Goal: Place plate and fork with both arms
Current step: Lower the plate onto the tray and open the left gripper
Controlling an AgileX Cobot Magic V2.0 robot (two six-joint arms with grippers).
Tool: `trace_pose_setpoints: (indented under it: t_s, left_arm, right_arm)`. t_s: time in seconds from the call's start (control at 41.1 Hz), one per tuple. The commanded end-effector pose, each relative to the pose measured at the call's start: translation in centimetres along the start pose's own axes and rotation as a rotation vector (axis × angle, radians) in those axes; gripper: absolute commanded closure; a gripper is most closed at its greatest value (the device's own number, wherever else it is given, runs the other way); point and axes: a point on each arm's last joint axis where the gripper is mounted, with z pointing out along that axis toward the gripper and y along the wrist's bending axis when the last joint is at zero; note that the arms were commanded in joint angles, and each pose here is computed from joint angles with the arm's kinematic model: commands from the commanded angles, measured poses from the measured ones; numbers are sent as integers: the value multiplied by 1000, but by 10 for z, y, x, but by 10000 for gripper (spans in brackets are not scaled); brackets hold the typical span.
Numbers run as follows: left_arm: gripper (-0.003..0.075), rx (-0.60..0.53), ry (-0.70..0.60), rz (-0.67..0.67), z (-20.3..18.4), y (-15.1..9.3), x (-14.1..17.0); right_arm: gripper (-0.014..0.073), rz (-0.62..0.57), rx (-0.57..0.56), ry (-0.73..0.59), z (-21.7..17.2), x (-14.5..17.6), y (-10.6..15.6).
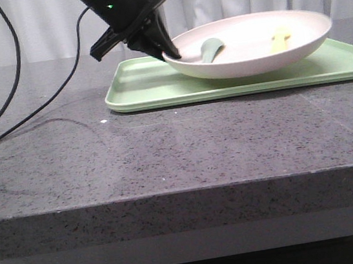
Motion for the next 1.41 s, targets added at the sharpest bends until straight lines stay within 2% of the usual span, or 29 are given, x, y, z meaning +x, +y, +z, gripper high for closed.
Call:
trace_pose_setpoints:
  t_s: [0.0, 0.34, 0.632, 0.851, 0.948, 1.264, 1.386]
  left_arm:
    - [737, 55, -156, -45, -43, -23, -17]
    - [736, 33, -189, -144, -44, -20, -20]
    - [736, 15, -146, -142, -38, -18, -16]
    - [732, -40, -150, -98, -34, -21, -12]
    - [690, -49, -152, -92, -34, -21, -12]
    - [459, -64, -158, -80, -34, -20, -13]
    - [426, -89, -187, -40, -47, -24, -16]
  right_arm:
    - [-29, -8, -8, -98, -3, -16, 2]
    - [-29, -8, -8, -102, -3, -17, 2]
    - [-29, -8, -8, -103, -3, -17, 2]
    - [-29, -8, -8, -104, -3, -17, 2]
    - [-29, -8, -8, -104, -3, -17, 2]
    - [-29, -11, -19, -107, -3, -17, 3]
    - [-29, -11, -19, -112, -4, -17, 3]
